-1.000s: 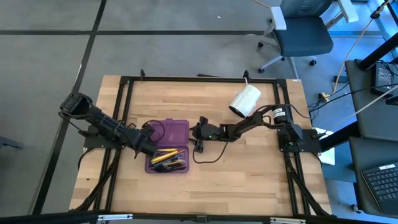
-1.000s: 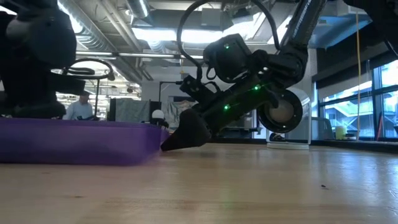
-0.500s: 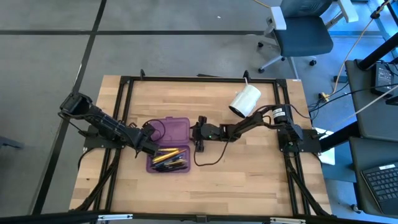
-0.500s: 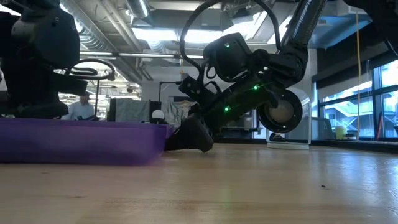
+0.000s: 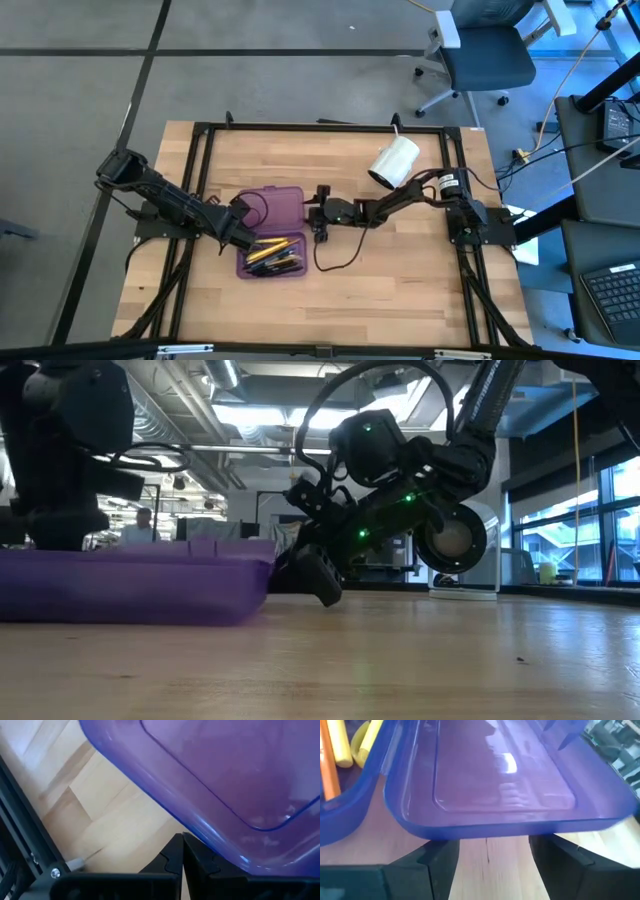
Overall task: Pick & place school supplies into a supply box
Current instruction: Close the purple box organizer
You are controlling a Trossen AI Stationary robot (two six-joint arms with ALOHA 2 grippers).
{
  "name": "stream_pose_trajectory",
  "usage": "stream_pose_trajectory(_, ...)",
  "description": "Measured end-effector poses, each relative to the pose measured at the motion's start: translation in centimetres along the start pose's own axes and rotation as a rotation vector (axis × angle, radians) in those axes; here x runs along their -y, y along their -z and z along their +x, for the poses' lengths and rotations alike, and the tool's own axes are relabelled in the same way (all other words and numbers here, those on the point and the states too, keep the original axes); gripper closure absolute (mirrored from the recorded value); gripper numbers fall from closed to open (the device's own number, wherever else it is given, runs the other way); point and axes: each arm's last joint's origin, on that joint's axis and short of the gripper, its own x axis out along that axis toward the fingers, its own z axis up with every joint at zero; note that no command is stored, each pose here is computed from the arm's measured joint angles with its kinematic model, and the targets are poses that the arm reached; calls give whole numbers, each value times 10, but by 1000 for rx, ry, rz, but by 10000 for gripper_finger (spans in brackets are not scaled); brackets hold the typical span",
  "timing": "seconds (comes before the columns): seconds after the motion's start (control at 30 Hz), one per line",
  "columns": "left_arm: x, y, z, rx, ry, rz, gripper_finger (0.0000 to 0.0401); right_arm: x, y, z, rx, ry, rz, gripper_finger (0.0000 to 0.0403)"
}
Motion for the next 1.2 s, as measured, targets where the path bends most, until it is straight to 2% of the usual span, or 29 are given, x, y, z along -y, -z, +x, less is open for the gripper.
stream_pose_trajectory(0.23,1,-4,-6,17,0,-5,399,-1,-3,-1,27,3,-55,161)
stream_pose_trajectory(0.5,-1,-16,-31,54,-70,17,399,-2,-4,-1,36,2,-101,161)
stream_pose_trajectory(0.67,-2,-20,-39,67,-90,18,399,-5,-11,-3,93,14,-114,161)
stream_pose_trajectory(0.93,-4,-26,-52,92,-127,22,399,-12,-19,-7,89,126,-250,161)
stream_pose_trajectory(1.2,-12,-36,-76,148,-211,18,399,-33,-28,-16,122,117,-472,161)
